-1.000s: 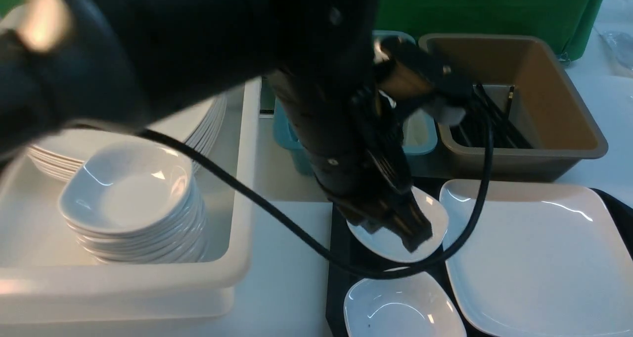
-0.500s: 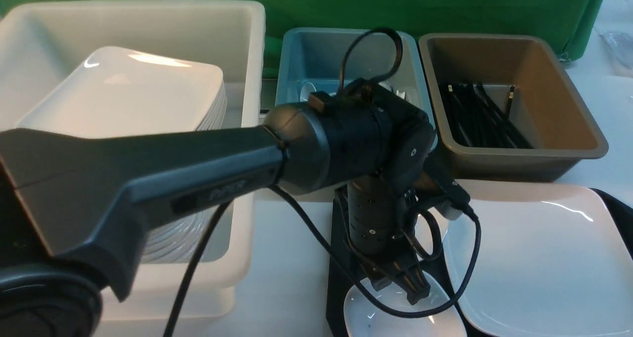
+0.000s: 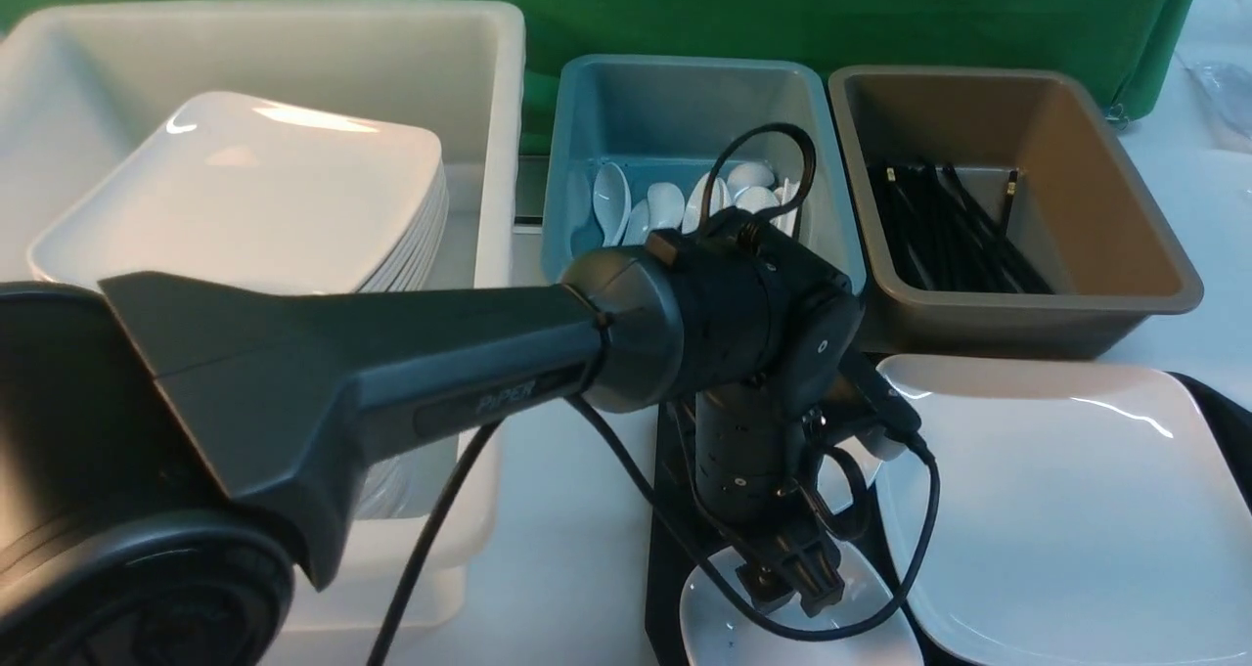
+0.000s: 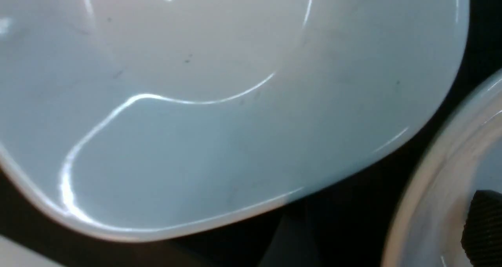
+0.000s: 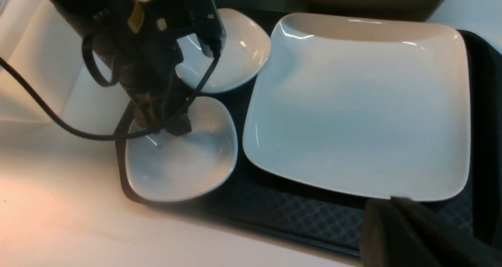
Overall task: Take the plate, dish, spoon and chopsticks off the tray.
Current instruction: Use the left arm to grab a small plate from the dinner plate
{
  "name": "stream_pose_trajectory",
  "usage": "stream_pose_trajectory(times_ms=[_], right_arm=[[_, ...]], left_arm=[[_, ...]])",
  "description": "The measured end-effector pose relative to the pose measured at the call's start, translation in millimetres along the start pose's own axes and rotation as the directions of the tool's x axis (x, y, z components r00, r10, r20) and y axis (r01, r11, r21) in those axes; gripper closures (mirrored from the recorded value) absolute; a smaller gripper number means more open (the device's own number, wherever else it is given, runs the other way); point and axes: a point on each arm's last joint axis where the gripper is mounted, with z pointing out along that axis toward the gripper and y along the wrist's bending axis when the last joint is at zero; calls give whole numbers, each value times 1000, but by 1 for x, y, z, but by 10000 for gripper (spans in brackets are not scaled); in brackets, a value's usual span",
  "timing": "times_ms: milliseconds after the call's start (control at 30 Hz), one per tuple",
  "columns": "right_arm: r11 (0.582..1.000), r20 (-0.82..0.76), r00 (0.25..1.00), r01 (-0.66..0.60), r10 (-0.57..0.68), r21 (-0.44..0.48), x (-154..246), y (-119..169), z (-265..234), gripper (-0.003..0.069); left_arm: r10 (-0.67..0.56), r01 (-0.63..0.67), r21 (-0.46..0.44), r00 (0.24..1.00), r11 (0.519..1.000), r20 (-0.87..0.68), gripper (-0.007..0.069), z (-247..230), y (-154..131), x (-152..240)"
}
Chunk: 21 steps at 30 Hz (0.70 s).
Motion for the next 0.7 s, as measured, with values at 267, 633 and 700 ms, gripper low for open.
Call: stream_pose_trajectory(times_ms=[267, 633, 700], right_arm=[[1000, 4, 1000, 3, -3, 1, 0, 0, 0, 622], [1000, 11, 1000, 3, -3, 1, -1, 0, 0, 622], [1000, 11, 1000, 3, -3, 1, -1, 0, 0, 622]], left_arm=[[-18, 22, 50, 998, 998, -68, 388, 4, -4, 5], [-27, 30, 64, 998, 998, -48, 539, -24, -7, 7], [-22, 22, 47, 1000, 999, -2, 589, -47, -7, 8]])
